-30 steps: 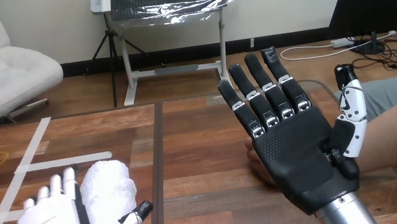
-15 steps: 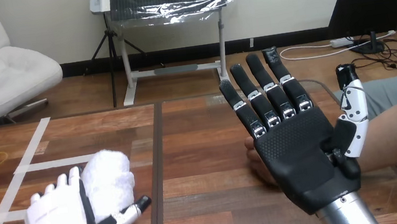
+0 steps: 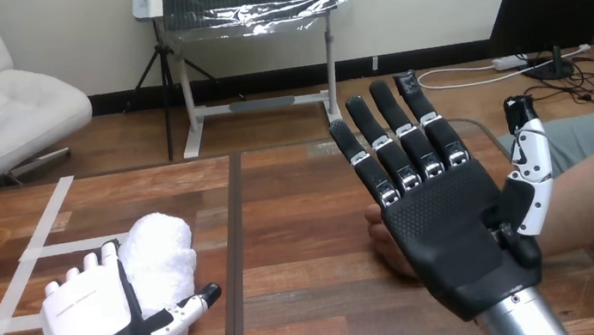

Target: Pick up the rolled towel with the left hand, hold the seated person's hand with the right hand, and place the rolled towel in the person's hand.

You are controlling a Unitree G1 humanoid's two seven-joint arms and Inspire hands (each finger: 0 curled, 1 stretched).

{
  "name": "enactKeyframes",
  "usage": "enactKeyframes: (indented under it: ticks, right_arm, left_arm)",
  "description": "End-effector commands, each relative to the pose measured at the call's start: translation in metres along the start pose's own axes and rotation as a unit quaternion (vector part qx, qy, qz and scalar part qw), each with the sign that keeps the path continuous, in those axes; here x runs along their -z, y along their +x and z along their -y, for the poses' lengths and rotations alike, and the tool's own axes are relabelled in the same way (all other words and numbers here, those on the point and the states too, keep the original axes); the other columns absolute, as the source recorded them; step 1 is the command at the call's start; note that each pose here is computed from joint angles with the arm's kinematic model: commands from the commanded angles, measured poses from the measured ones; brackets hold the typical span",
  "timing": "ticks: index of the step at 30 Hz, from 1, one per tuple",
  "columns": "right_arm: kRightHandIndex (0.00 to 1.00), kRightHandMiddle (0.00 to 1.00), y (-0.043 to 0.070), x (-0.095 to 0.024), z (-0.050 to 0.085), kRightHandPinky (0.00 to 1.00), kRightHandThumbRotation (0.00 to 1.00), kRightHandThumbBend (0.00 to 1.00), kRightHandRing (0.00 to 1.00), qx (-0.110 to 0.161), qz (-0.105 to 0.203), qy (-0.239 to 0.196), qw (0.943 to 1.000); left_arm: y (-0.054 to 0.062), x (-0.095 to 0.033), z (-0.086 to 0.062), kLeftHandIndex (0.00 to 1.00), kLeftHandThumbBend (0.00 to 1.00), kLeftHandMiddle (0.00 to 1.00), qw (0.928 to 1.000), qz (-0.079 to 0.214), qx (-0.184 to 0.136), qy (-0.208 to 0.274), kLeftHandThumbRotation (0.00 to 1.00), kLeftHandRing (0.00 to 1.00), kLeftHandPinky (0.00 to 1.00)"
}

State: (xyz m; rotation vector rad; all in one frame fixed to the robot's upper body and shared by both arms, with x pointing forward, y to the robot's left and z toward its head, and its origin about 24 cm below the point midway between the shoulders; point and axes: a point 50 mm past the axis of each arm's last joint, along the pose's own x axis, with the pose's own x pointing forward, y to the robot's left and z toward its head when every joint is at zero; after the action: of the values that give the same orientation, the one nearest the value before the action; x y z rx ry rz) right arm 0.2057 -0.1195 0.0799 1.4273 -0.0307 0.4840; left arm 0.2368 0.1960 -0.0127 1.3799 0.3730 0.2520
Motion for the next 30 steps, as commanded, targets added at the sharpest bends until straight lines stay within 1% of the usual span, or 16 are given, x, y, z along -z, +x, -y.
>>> enactKeyframes:
  ticks: [1, 11, 16, 20, 23, 24, 26, 28, 29, 30]
  right_arm:
    - [1.00, 1.00, 0.0110, -0.0022, -0.0157, 1.00, 0.77, 0.42, 1.00, -0.046, 0.012, 0.001, 0.9989]
    - [1.00, 1.00, 0.0106, -0.0041, -0.0161, 1.00, 0.75, 0.42, 1.00, -0.046, 0.010, -0.016, 0.9988]
    - [1.00, 1.00, 0.0105, -0.0044, -0.0162, 1.00, 0.75, 0.42, 1.00, -0.041, 0.010, -0.016, 0.9990]
    - [1.00, 1.00, 0.0103, -0.0048, -0.0159, 1.00, 0.74, 0.43, 1.00, -0.040, 0.010, -0.016, 0.9990]
    - [1.00, 1.00, 0.0101, -0.0051, -0.0159, 1.00, 0.74, 0.43, 1.00, -0.038, 0.011, -0.018, 0.9991]
    - [1.00, 1.00, 0.0101, -0.0052, -0.0159, 1.00, 0.73, 0.43, 1.00, -0.037, 0.011, -0.018, 0.9991]
    - [1.00, 1.00, 0.0099, -0.0054, -0.0158, 1.00, 0.72, 0.43, 1.00, -0.035, 0.011, -0.018, 0.9992]
    - [1.00, 1.00, 0.0098, -0.0055, -0.0157, 1.00, 0.72, 0.44, 1.00, -0.034, 0.011, -0.017, 0.9992]
    - [1.00, 1.00, 0.0097, -0.0056, -0.0158, 1.00, 0.71, 0.44, 1.00, -0.035, 0.011, -0.018, 0.9992]
    - [1.00, 1.00, 0.0097, -0.0057, -0.0159, 1.00, 0.71, 0.44, 1.00, -0.035, 0.011, -0.018, 0.9992]
  left_arm:
    - [0.0098, 0.0008, 0.0016, 0.94, 0.94, 0.95, 0.9995, -0.007, 0.016, 0.026, 0.88, 0.93, 0.96]
    - [0.0149, 0.0024, 0.0039, 0.97, 0.95, 0.97, 0.9980, -0.021, 0.048, 0.035, 0.92, 0.95, 0.95]
    - [0.0166, 0.0033, 0.0045, 0.95, 0.97, 0.95, 0.9973, -0.025, 0.051, 0.047, 0.93, 0.92, 0.90]
    - [0.0184, 0.0048, 0.0049, 0.93, 0.98, 0.92, 0.9971, -0.028, 0.055, 0.045, 0.92, 0.89, 0.86]
    - [0.0188, 0.0065, 0.0044, 0.87, 0.98, 0.79, 0.9976, -0.024, 0.047, 0.044, 0.89, 0.75, 0.72]
    - [0.0188, 0.0069, 0.0041, 0.82, 0.97, 0.69, 0.9979, -0.023, 0.044, 0.040, 0.83, 0.64, 0.61]
    - [0.0189, 0.0078, 0.0036, 0.79, 0.96, 0.62, 0.9984, -0.020, 0.041, 0.035, 0.79, 0.56, 0.53]
    - [0.0191, 0.0086, 0.0034, 0.76, 0.93, 0.53, 0.9985, -0.018, 0.040, 0.032, 0.73, 0.47, 0.43]
    - [0.0193, 0.0092, 0.0029, 0.74, 0.92, 0.50, 0.9987, -0.019, 0.041, 0.023, 0.70, 0.43, 0.40]
    - [0.0194, 0.0096, 0.0025, 0.72, 0.89, 0.47, 0.9988, -0.019, 0.042, 0.016, 0.65, 0.39, 0.35]
